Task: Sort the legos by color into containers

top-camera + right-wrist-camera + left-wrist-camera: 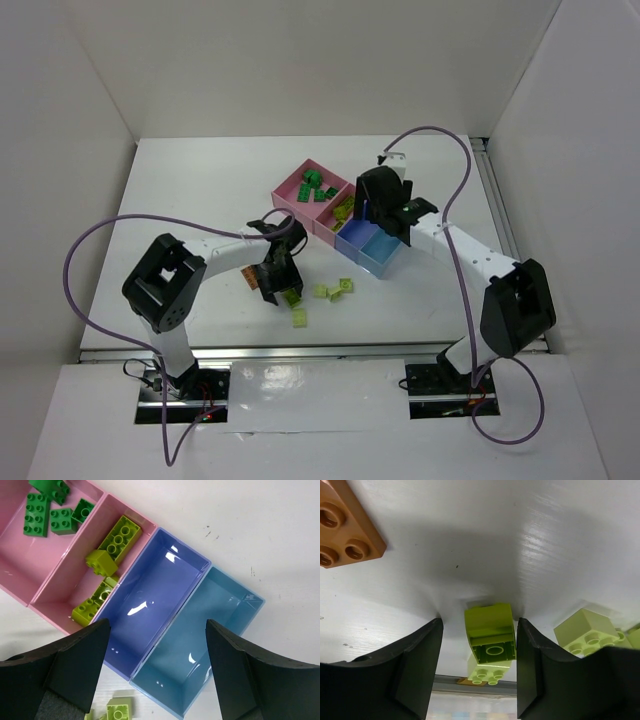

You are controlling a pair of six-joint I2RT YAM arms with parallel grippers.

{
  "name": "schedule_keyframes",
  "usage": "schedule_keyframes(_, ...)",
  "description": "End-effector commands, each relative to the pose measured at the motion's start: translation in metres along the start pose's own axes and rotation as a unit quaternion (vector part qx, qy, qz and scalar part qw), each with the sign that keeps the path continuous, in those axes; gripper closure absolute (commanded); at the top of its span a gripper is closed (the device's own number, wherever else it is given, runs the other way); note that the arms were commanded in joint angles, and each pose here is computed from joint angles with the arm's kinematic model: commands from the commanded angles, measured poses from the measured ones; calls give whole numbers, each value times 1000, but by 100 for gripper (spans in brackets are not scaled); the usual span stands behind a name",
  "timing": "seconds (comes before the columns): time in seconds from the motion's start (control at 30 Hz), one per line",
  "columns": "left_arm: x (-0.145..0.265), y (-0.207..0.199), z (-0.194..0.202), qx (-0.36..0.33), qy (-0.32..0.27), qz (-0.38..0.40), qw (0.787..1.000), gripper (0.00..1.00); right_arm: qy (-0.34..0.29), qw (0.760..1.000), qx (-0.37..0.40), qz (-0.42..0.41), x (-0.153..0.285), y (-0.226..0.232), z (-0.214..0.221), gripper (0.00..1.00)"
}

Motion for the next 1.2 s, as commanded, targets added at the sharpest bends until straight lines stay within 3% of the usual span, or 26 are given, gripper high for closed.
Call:
schedule_keyframes(0.0,4,0,-2,3,-9,-5,1000,36,-5,1000,-10,5,9,-7,-3,16)
schedule_keyframes(0.17,-2,-1,4,-2,7,-8,1000,49,-11,1000,-12,7,11,-8,-5,16)
schedule_keyframes(0.27,5,-3,3,-2,4,-4,1000,64,-12,1000,-15,10,13,-11,-8,16)
schedule_keyframes(0.53,58,-38,-54,-37,-98,35,994,70,-19,1000,-14,6,25,-16,-12,16)
schedule_keyframes(0.63,88,-76,-93,-58,-149,78,984,72,7,1000,-8,-11,29,-18,-1,16)
schedule_keyframes(0.77,88,-110,-129,-69,-177,93,977,72,25,999,-22,-36,44,-19,11,16)
schedule_keyframes(0.87,92,-131,-146,-71,-180,120,974,68,47,998,-23,-36,55,-23,32,16)
schedule_keyframes(0.9,74,-137,-151,-72,-171,111,976,67,49,998,-26,-28,56,-27,34,16)
schedule_keyframes(1.03,61,-159,-170,-76,-172,134,973,48,65,997,-28,-13,72,-38,51,16)
schedule_keyframes(1.07,61,-162,-171,-84,-171,141,972,38,63,997,-34,-14,74,-39,52,16)
schedule_keyframes(1.17,77,-167,-173,-91,-181,160,966,30,75,996,-27,-42,85,-40,62,16)
Point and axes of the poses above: each gripper's point midway between its finger pads, its own x axis back along the fingers, its own y axis along the line the jaws close on, z = x × y, the point moved 6 cm from there along x, back along the fingers, and after that the axes turned 9 degrees about -x, right-handed, at the moved point
